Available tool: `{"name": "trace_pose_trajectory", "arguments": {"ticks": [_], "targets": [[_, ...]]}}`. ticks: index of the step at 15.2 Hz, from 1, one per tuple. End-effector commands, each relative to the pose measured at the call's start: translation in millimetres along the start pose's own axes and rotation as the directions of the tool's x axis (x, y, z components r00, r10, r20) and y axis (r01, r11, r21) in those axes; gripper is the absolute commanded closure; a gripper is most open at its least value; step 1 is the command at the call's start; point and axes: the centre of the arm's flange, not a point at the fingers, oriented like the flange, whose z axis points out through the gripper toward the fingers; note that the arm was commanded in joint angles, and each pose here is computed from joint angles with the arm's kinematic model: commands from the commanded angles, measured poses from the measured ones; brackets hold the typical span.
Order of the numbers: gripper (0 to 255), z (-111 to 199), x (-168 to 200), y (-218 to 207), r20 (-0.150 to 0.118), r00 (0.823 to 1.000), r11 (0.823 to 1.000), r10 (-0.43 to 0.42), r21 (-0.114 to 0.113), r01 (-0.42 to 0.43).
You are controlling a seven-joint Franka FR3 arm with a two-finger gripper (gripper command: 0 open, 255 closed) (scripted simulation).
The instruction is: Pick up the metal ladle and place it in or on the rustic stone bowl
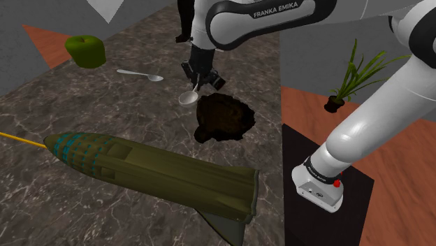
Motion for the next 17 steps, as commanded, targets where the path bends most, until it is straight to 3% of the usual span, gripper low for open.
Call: {"name": "trace_pose_trajectory", "arguments": {"ticks": [1,17], "targets": [[255,-11,-1,-1,0.0,1.0,1.0,0.0,0.0,0.0],[255,-95,-3,-10,0.0,1.0,1.0,0.0,0.0,0.0]]}}
